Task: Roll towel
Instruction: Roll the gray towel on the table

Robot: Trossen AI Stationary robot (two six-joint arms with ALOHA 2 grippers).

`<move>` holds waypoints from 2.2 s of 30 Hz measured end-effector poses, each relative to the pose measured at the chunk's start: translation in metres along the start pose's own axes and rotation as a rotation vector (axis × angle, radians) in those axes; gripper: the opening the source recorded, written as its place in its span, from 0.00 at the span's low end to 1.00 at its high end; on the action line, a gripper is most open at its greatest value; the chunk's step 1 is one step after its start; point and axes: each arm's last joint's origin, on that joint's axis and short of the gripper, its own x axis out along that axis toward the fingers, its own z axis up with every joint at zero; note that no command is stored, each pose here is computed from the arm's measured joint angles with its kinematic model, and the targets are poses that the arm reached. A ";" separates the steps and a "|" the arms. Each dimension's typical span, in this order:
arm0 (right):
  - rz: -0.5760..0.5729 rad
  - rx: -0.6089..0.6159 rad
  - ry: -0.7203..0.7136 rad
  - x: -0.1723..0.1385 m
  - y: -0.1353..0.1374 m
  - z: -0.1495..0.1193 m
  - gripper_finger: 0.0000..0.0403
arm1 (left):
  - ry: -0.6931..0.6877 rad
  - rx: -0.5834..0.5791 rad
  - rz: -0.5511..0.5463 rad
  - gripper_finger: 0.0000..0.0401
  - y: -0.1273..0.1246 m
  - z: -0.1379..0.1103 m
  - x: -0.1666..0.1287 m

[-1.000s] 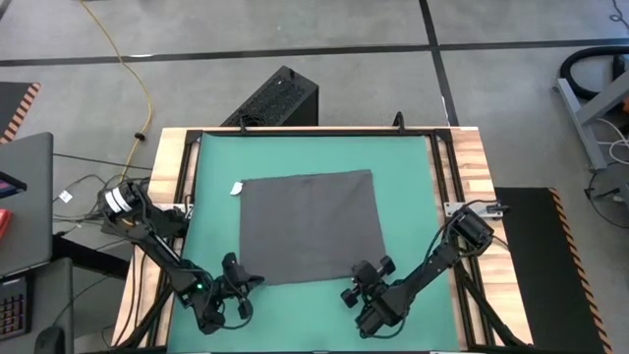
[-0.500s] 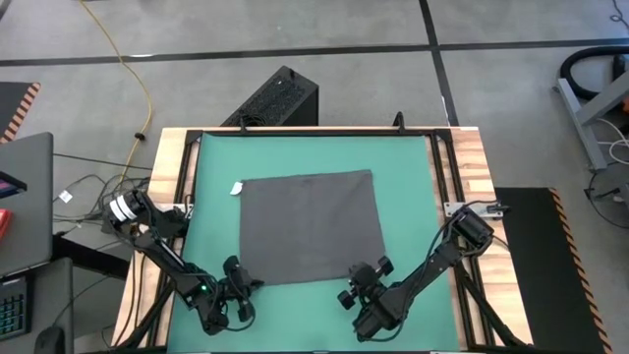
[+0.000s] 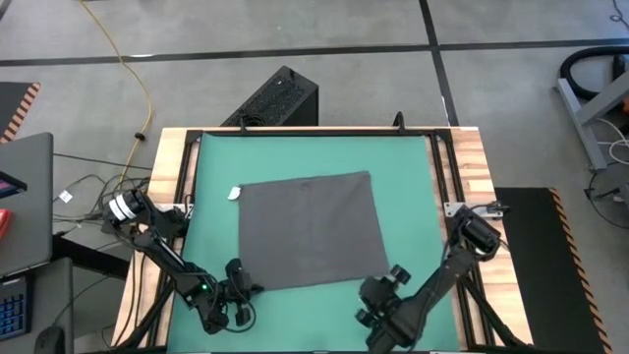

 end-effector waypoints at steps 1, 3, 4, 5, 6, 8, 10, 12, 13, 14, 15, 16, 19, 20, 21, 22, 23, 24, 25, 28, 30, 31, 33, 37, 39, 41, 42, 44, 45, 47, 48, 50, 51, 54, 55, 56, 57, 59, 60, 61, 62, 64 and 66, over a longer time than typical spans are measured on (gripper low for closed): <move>0.000 -0.010 0.027 -0.001 0.000 -0.003 0.33 | 0.000 0.008 -0.001 0.00 0.000 0.000 0.000; 0.007 -0.033 0.054 -0.004 0.000 -0.007 0.37 | 0.004 0.020 -0.006 0.00 0.000 0.000 0.000; 0.014 -0.044 0.054 -0.006 -0.001 -0.009 0.39 | 0.008 0.021 -0.008 0.00 -0.001 0.001 0.000; 0.020 -0.051 0.049 -0.009 -0.001 -0.010 0.41 | 0.008 0.020 -0.009 0.00 -0.001 0.001 -0.001; 0.023 -0.064 0.043 -0.012 -0.003 -0.011 0.42 | 0.008 0.019 -0.010 0.00 -0.002 0.001 -0.001; 0.015 -0.133 0.046 -0.017 -0.007 -0.013 0.44 | 0.010 0.019 -0.015 0.00 -0.003 0.002 -0.001; -0.005 -0.215 0.069 -0.019 -0.011 -0.014 0.45 | 0.009 0.032 -0.019 0.00 -0.005 0.003 -0.002; -0.017 -0.291 0.081 -0.019 -0.013 -0.014 0.47 | 0.012 0.048 -0.023 0.00 -0.005 0.003 -0.002; -0.013 -0.332 0.088 -0.018 -0.012 -0.012 0.48 | 0.013 0.057 -0.020 0.00 -0.005 0.003 -0.002; -0.004 -0.376 0.094 -0.016 -0.012 -0.010 0.49 | 0.013 0.066 -0.019 0.00 -0.004 0.003 -0.002; 0.009 -0.417 0.096 -0.015 -0.010 -0.008 0.50 | 0.014 0.072 -0.018 0.00 -0.004 0.003 -0.002; 0.027 -0.449 0.094 -0.012 -0.008 -0.006 0.51 | 0.015 0.077 -0.018 0.00 -0.004 0.003 -0.002; 0.064 -0.507 0.088 -0.003 -0.004 -0.001 0.53 | 0.016 0.083 -0.018 0.00 -0.004 0.003 -0.002; 0.073 -0.527 0.085 0.000 -0.003 -0.001 0.54 | 0.016 0.083 -0.018 0.00 -0.004 0.003 -0.002; 0.073 -0.545 0.079 0.004 -0.003 0.000 0.54 | 0.016 0.083 -0.018 0.00 -0.004 0.003 -0.002; 0.058 -0.558 0.072 0.007 -0.004 0.000 0.54 | 0.016 0.083 -0.018 0.00 -0.004 0.003 -0.002; 0.039 -0.563 0.063 0.010 -0.005 0.001 0.54 | 0.016 0.083 -0.018 0.00 -0.004 0.003 -0.002; 0.028 -0.564 0.055 0.012 -0.006 0.002 0.54 | 0.016 0.084 -0.017 0.00 -0.004 0.003 -0.002; 0.023 -0.563 0.051 0.013 -0.007 0.003 0.53 | 0.016 0.084 -0.017 0.00 -0.004 0.003 -0.002; -0.001 -0.553 0.030 0.013 -0.012 0.006 0.50 | 0.015 0.078 -0.016 0.00 -0.004 0.003 -0.002; -0.055 -0.549 0.014 0.015 -0.018 0.001 0.46 | 0.017 0.083 -0.010 0.00 -0.004 0.003 -0.002; -0.071 -0.543 0.009 0.017 -0.019 -0.002 0.44 | 0.019 0.087 -0.006 0.00 -0.003 0.003 -0.002; -0.094 -0.529 0.011 0.025 -0.023 -0.008 0.39 | 0.021 0.092 0.000 0.00 -0.002 0.002 -0.002; -0.087 -0.524 0.015 0.036 -0.023 -0.015 0.27 | 0.025 0.076 -0.001 0.00 -0.002 0.002 -0.002; -0.101 -0.524 0.020 0.040 -0.026 -0.018 0.22 | 0.025 0.071 -0.001 0.00 -0.002 0.002 -0.002; -0.097 -0.505 0.027 0.044 -0.026 -0.020 0.18 | 0.025 0.070 -0.001 0.00 -0.002 0.002 -0.002; -0.089 -0.495 0.030 0.046 -0.026 -0.022 0.16 | 0.024 0.070 -0.001 0.00 -0.002 0.002 -0.002; -0.064 -0.486 0.044 0.050 -0.025 -0.027 0.15 | 0.026 0.072 0.000 0.00 -0.002 0.002 -0.002; -0.042 -0.483 0.054 0.051 -0.024 -0.030 0.14 | 0.027 0.075 0.001 0.00 -0.002 0.002 -0.002; -0.008 -0.478 0.067 0.054 -0.022 -0.034 0.14 | 0.027 0.075 0.001 0.00 -0.002 0.002 -0.002; -0.003 -0.480 0.070 0.054 -0.022 -0.036 0.14 | 0.028 0.075 0.000 0.00 -0.002 0.002 -0.002; -0.003 -0.489 0.070 0.054 -0.022 -0.039 0.14 | 0.029 0.073 0.000 0.00 -0.002 0.002 -0.002; -0.007 -0.493 0.069 0.054 -0.023 -0.040 0.14 | 0.029 0.072 0.000 0.00 -0.002 0.002 -0.002; -0.035 -0.506 0.085 0.057 -0.027 -0.040 0.14 | 0.033 0.072 -0.002 0.00 -0.002 0.002 -0.002; -0.044 -0.508 0.098 0.058 -0.028 -0.040 0.14 | 0.037 0.070 -0.005 0.00 -0.002 0.002 -0.002; -0.051 -0.505 0.108 0.058 -0.029 -0.039 0.14 | 0.040 0.066 -0.012 0.00 -0.003 0.003 -0.003; -0.062 -0.492 0.116 0.058 -0.030 -0.038 0.14 | 0.043 0.059 -0.023 0.00 -0.004 0.005 -0.004; -0.082 -0.462 0.125 0.059 -0.032 -0.037 0.14 | 0.036 0.041 -0.046 0.00 -0.005 0.010 -0.010; -0.086 -0.452 0.132 0.059 -0.033 -0.036 0.14 | 0.023 0.033 -0.053 0.00 -0.005 0.014 -0.013; -0.087 -0.444 0.135 0.060 -0.033 -0.036 0.14 | -0.003 0.025 -0.057 0.00 -0.005 0.018 -0.017; -0.086 -0.430 0.137 0.060 -0.033 -0.035 0.14 | -0.027 0.014 -0.067 0.00 -0.006 0.023 -0.021; -0.086 -0.397 0.135 0.061 -0.032 -0.035 0.14 | -0.073 0.008 -0.072 0.00 -0.006 0.033 -0.026; -0.088 -0.358 0.132 0.060 -0.032 -0.035 0.14 | -0.085 0.029 -0.076 0.00 -0.005 0.040 -0.029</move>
